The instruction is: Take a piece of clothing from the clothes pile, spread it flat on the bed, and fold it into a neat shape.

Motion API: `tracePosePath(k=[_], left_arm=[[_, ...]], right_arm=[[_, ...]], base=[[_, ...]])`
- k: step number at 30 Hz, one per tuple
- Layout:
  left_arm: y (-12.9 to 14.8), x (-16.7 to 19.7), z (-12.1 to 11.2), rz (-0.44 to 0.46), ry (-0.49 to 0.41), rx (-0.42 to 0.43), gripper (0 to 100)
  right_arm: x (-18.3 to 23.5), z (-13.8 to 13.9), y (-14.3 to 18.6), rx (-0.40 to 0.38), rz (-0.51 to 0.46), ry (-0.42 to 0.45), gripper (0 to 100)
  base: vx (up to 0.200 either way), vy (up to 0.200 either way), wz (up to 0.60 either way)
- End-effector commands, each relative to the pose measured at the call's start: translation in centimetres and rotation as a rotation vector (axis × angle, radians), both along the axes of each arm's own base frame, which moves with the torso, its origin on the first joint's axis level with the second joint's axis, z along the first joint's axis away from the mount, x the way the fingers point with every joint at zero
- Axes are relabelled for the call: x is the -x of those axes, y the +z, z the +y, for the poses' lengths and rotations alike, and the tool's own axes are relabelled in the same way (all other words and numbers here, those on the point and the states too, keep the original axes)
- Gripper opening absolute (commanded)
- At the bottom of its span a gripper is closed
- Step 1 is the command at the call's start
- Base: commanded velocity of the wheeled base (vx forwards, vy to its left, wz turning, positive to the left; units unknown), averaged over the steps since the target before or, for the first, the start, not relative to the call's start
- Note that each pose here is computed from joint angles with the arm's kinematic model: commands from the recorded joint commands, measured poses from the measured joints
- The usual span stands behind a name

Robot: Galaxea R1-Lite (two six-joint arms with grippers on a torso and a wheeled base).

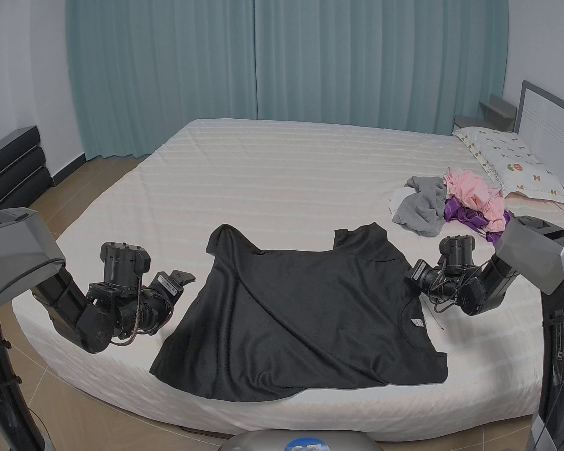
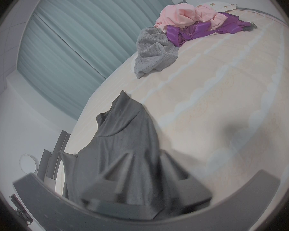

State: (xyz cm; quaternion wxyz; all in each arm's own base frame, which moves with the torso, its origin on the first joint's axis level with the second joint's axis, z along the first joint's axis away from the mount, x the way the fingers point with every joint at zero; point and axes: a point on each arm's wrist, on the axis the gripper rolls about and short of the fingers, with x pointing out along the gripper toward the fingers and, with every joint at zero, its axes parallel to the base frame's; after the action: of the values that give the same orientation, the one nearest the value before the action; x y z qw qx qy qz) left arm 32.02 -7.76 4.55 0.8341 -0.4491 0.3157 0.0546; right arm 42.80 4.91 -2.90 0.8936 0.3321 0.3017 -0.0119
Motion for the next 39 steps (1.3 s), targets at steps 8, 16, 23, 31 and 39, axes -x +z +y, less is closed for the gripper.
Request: tracePosePath(k=[8,16,23,31,39], left_arm=[[-0.3,0.1,0.1,0.010,0.002,-0.004,100],[-0.4,0.1,0.2,0.014,0.004,-0.004,100],[-1.2,-0.3,0.1,0.001,0.006,-0.004,100],[-1.5,-0.4,0.2,-0.003,0.009,-0.005,100],[-1.7,-0.1,0.2,0.009,0.005,-0.011,100]], right_arm=[[-3.7,-1.2,3.1,-0.020,-0.167,-0.044,0],[-7.8,-0.7,4.5,0.020,-0.331,-0.160,0],[-9.8,-1.1,4.4,0.042,-0.409,-0.250,0],[-10.4,-1.3,2.5,0.060,-0.388,-0.263,0],[-8.9,-1.4,2.9,0.060,-0.345,-0.236,100]], base=[[0.000,0.000,0.00],[0.000,0.000,0.00],[0.000,0.000,0.00],[0.000,0.000,0.00],[0.000,0.000,0.00]])
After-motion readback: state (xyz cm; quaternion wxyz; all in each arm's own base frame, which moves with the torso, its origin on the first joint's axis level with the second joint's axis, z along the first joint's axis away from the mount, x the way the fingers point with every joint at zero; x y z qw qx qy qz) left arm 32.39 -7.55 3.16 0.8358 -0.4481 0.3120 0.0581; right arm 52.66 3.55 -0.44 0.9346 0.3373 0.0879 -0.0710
